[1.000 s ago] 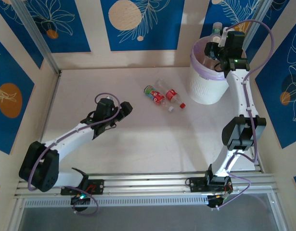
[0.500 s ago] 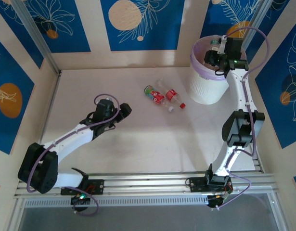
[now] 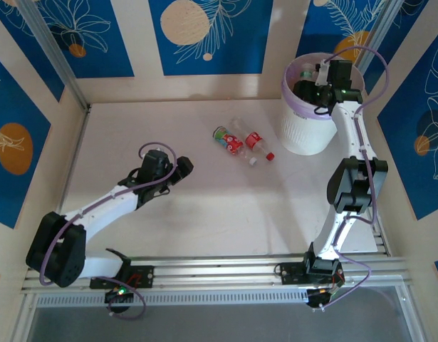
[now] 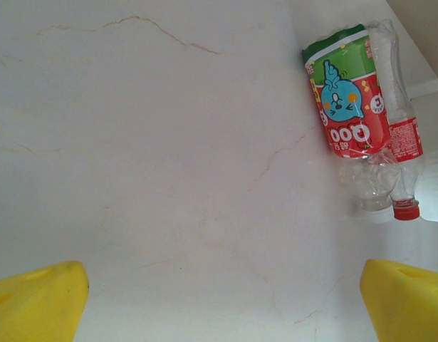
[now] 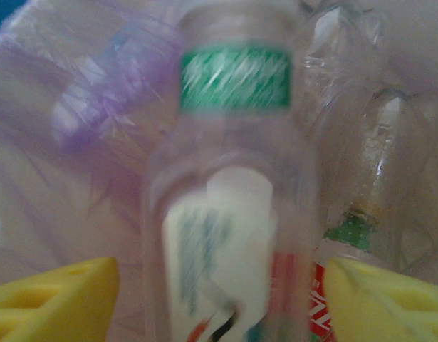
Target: Put the plastic bottles in the bin
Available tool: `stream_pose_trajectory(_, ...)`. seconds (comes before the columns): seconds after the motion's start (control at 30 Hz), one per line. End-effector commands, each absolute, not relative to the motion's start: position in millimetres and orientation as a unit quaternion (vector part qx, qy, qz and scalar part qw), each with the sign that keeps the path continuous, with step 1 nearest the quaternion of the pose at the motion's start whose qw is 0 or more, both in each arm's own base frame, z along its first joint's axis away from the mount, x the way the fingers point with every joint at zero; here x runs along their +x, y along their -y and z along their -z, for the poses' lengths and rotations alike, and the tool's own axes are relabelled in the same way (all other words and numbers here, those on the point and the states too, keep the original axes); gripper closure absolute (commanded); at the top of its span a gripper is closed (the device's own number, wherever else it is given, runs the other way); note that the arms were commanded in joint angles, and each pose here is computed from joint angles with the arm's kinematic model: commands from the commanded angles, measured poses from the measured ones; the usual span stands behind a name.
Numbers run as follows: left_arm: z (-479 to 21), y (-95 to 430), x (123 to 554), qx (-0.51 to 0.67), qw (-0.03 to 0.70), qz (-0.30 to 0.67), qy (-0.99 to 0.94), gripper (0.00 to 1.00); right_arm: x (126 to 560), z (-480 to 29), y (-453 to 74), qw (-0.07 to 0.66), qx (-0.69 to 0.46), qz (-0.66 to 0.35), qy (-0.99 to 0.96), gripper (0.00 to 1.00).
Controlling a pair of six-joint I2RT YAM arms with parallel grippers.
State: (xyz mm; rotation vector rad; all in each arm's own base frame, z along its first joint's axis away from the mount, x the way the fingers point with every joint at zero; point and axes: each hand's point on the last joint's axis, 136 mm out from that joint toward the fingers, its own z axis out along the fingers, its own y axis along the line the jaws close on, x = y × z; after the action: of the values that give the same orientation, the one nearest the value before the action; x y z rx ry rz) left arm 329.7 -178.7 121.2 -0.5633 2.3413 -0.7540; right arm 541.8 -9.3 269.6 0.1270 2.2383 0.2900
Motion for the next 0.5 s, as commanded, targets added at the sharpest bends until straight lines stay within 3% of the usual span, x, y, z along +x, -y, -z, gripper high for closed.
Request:
stream_pose_trajectory(0.0, -115, 174, 331, -0.218, 0.306, 0.277, -0.884, 0.03, 526, -303, -7, 0.434, 0.025, -0.132, -0.891, 0.18)
stream_pose_trajectory(0.13, -109, 177, 331, -0.22, 0.301, 0.283, -0.884, 0.03, 520, -338, -5, 0.463, 0.021, -0.121, -0.878, 0.11)
stream_pose_trajectory(0.47, -107, 176, 331, -0.216, 0.301, 0.277, -0.886, 0.03, 504, -388, -8, 0.507, 0.013, -0.106, -0.855, 0.09)
